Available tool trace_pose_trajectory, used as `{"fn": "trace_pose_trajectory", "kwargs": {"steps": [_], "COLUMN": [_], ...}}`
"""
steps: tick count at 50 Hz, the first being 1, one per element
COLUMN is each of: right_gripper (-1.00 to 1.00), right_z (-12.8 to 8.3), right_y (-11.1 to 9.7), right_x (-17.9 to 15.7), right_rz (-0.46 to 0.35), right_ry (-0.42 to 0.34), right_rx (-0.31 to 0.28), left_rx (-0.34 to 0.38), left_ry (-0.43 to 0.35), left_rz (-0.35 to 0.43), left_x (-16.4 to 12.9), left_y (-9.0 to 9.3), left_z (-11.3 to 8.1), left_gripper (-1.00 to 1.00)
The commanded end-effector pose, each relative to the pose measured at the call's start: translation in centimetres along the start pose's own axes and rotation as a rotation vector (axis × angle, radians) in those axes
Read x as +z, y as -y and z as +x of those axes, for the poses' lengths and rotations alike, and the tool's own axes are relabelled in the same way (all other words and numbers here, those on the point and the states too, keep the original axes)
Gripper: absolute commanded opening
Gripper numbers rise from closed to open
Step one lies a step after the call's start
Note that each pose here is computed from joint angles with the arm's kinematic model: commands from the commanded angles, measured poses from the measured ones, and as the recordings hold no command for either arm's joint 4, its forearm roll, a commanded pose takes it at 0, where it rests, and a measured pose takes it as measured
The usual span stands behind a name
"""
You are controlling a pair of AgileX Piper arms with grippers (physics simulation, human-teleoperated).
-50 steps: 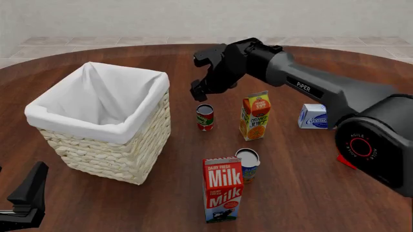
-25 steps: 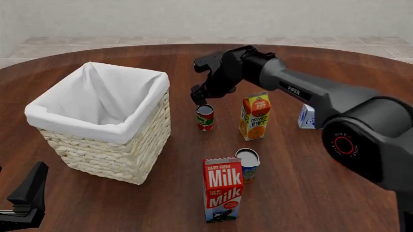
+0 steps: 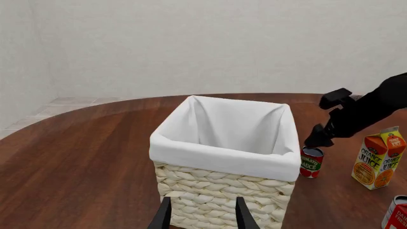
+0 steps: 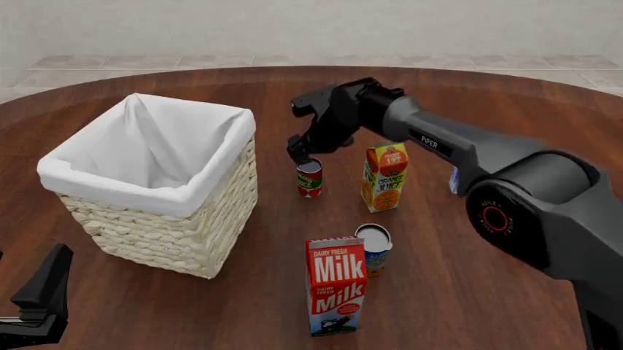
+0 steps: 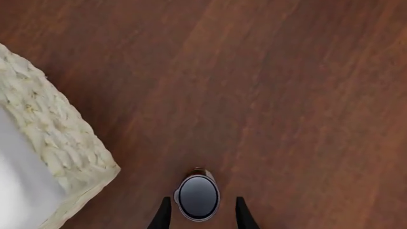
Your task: Pick up the tomato sauce, and put it in the basket.
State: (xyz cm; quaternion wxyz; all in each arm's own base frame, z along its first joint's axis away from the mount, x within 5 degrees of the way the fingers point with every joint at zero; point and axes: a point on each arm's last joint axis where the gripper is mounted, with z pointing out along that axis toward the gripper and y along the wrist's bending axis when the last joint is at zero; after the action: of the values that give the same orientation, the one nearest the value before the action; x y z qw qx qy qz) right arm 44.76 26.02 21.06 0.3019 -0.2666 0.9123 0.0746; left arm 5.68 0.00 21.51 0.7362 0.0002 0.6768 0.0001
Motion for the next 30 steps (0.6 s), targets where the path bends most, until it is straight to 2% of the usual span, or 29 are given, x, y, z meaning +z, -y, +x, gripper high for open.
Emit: {"fn": "trace_pose_trajectory", "kwargs": {"steps": [1, 25, 30], "right_gripper": [1.00, 1.00, 1.00], "right_z": [0.4, 0.7, 0.9], "right_y": [0.0, 0.1, -0.5], "right_x": [1.3, 2.5, 2.6], "right_rz": [-0.001, 0.000, -0.007], "right_ry": [-0.012, -0.045, -0.055], "right_rx": [0.006, 0.019, 0.031], "left_rx": [0.001, 0.001, 0.001], "left_ry": [0.001, 0.001, 0.001], "left_rz": [0.000, 0.000, 0.000], "left_x": [0.0, 0.0, 0.0], "left_y": [0.0, 0.0, 0.0], "left_z": [0.0, 0.0, 0.0], "left_gripper": [1.00, 1.00, 1.00]}}
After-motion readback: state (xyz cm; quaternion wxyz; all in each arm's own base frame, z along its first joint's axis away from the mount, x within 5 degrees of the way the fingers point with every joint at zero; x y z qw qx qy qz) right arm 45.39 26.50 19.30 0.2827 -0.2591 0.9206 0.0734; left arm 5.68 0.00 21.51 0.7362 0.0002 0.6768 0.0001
